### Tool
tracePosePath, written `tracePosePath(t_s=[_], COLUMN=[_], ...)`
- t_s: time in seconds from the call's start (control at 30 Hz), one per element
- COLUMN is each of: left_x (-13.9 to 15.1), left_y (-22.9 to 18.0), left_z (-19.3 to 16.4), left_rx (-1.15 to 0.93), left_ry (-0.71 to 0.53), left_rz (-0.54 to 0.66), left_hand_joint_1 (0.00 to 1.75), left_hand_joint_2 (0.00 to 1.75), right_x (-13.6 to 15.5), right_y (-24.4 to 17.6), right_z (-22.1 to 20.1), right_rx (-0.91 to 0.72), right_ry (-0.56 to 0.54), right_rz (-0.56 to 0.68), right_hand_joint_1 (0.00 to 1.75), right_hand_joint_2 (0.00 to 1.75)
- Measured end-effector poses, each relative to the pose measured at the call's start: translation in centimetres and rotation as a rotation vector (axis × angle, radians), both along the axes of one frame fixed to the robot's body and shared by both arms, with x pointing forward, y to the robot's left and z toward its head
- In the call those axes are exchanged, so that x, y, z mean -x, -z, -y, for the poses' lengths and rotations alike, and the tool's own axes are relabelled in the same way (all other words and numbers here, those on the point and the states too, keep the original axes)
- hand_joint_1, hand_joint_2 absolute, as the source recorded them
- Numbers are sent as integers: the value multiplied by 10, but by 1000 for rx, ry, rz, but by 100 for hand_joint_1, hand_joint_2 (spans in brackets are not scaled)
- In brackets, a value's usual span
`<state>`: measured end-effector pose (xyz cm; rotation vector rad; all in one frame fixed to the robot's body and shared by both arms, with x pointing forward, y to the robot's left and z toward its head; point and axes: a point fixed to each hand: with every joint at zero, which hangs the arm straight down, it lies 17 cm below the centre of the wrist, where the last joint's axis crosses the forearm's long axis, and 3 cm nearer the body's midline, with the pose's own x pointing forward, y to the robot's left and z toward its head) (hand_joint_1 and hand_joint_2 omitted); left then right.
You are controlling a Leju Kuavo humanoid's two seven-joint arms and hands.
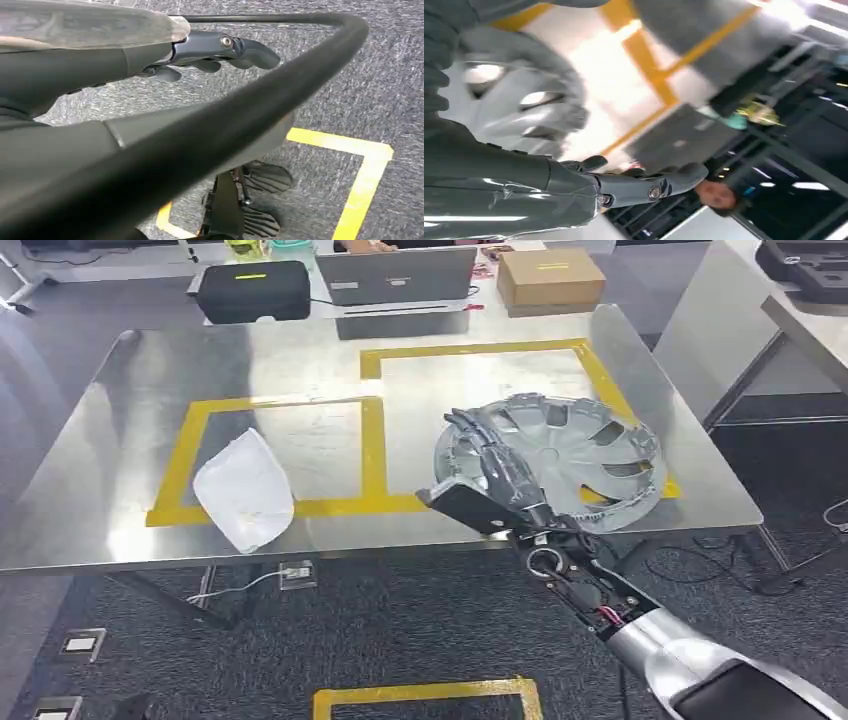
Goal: Take the parts from the cabinet and place them on the table.
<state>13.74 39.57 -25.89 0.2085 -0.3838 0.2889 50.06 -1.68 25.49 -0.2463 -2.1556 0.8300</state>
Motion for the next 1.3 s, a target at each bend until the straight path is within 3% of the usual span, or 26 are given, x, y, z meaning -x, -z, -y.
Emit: tracePosePath(t_s=[0.2, 0.5, 0.97, 1.3], left_x=[5, 7, 4, 8], left_y=[1, 2, 6, 8], left_z=[-1, 0, 39, 46], left_rx=[-3, 2, 61, 73], left_ry=[-9, -22, -22, -11], left_rz=[-12, -18, -14, -29], left_hand_joint_1=[0, 0, 0, 0], left_hand_joint_2=[0, 0, 0, 0], right_x=[52, 112, 153, 157], right_y=[-82, -149, -121, -98], right_z=[15, 46, 53, 58], right_rx=[-427, -585, -686, -685], right_ry=[-231, -375, -492, -446], right_rz=[33, 187, 114, 67], right_hand_joint_1=[0, 0, 0, 0], right_hand_joint_2=[0, 0, 0, 0])
